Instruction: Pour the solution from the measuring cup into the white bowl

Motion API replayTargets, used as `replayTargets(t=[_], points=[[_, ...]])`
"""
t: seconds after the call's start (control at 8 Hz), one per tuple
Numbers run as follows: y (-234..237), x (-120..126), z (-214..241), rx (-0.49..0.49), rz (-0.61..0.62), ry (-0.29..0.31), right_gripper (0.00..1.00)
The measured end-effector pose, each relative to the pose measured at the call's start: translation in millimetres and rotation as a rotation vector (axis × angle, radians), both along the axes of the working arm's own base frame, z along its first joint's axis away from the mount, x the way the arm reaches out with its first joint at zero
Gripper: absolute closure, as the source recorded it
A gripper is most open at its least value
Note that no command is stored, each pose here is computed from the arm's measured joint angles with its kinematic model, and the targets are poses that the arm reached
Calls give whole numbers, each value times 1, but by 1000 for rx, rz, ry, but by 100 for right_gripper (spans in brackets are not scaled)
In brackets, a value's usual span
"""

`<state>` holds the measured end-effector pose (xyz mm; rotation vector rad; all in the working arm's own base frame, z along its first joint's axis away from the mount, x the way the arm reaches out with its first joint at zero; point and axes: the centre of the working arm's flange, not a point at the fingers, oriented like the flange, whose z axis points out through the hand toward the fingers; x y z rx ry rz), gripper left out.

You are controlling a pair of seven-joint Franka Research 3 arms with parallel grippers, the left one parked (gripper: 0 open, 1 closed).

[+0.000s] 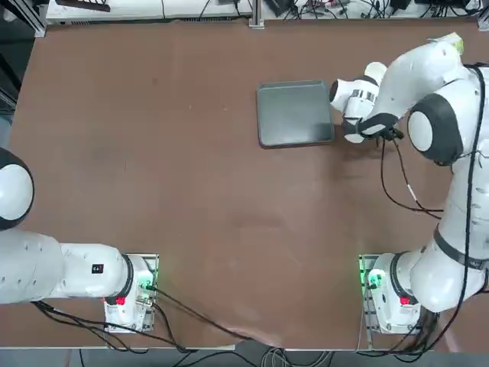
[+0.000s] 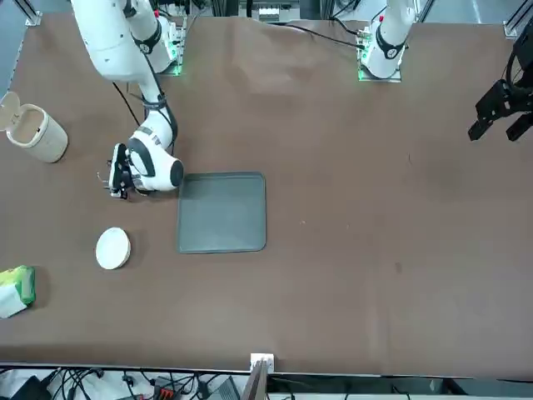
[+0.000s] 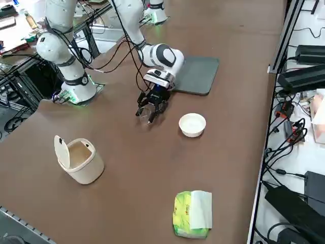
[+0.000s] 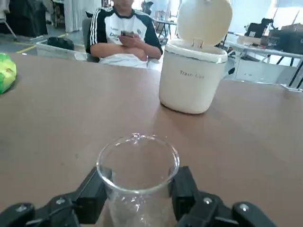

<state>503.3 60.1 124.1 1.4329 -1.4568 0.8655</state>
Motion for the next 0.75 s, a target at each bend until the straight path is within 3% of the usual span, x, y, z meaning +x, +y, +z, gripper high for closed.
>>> replayTargets(t=[0.75], points=[[5,19,5,49,6,-84,27]])
